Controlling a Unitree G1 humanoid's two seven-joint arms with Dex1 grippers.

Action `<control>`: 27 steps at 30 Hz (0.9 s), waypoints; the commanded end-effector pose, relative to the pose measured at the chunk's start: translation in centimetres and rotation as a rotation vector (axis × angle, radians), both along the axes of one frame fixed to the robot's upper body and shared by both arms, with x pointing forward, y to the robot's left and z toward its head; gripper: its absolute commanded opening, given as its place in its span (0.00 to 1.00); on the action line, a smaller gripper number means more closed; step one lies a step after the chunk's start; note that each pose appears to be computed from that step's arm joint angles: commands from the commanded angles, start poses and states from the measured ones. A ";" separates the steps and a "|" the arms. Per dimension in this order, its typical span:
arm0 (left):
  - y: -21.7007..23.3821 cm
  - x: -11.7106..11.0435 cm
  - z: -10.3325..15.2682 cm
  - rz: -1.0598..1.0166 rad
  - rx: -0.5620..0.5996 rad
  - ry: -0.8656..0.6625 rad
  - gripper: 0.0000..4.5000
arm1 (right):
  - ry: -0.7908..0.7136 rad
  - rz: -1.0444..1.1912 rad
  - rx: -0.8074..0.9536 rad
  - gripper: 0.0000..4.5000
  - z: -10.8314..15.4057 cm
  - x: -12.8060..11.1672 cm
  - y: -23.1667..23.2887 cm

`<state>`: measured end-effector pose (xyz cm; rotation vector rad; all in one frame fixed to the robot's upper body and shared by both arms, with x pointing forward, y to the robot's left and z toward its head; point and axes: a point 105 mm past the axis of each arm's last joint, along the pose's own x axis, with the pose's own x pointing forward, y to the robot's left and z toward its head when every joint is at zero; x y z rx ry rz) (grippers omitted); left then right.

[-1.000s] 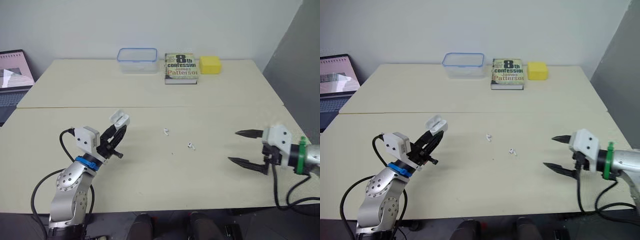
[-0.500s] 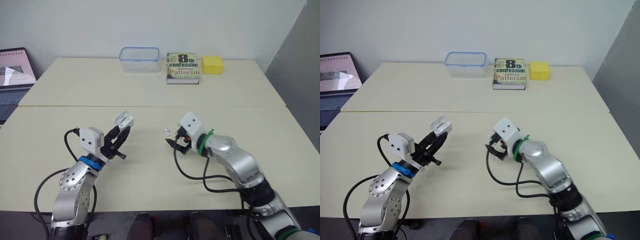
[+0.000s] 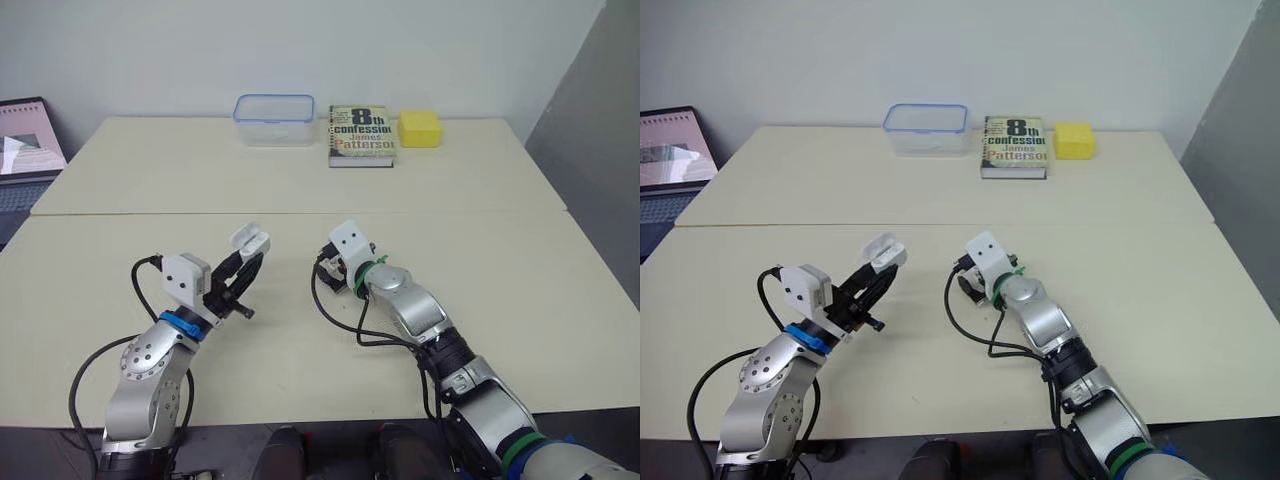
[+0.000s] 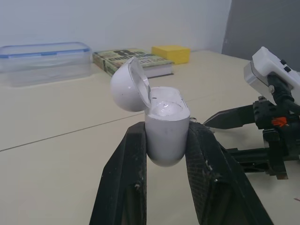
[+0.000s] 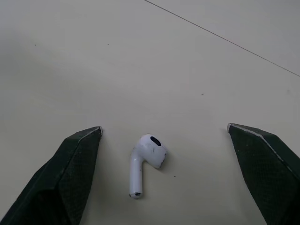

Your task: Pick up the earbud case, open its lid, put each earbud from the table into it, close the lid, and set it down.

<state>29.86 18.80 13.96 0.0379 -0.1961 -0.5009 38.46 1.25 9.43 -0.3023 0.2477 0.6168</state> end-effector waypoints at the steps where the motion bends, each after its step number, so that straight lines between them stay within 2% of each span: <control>1: -0.2 -0.2 0.8 -0.014 0.023 -0.030 0.17 | 0.037 -0.021 0.018 0.79 -0.5 -0.1 -0.1; 8: -0.2 -0.1 0.7 -0.018 0.026 -0.026 0.17 | 0.096 0.003 0.080 0.23 -0.2 -1.5 0.3; 10: -0.2 -0.1 0.7 -0.019 0.026 -0.025 0.17 | 0.094 0.019 0.082 0.10 0.2 -1.8 0.3; 12: -0.2 0.0 0.7 -0.021 0.025 -0.024 0.17 | 0.065 0.169 0.101 0.10 1.9 -3.4 1.2; 14: -0.3 -0.1 0.7 -0.025 0.023 -0.022 0.17 | 0.034 0.361 0.087 0.10 3.3 -6.0 1.4; 16: -0.4 -0.1 0.7 -0.027 0.022 -0.021 0.17 | 0.018 0.476 0.047 0.10 4.0 -7.8 0.6; 22: -0.5 -0.5 0.7 -0.029 0.019 -0.014 0.17 | -0.033 0.775 -0.194 0.10 4.0 -12.0 -7.2; 27: -0.8 -1.3 0.6 -0.036 0.015 -0.003 0.17 | 0.129 0.844 -0.380 0.10 2.7 -13.3 -14.1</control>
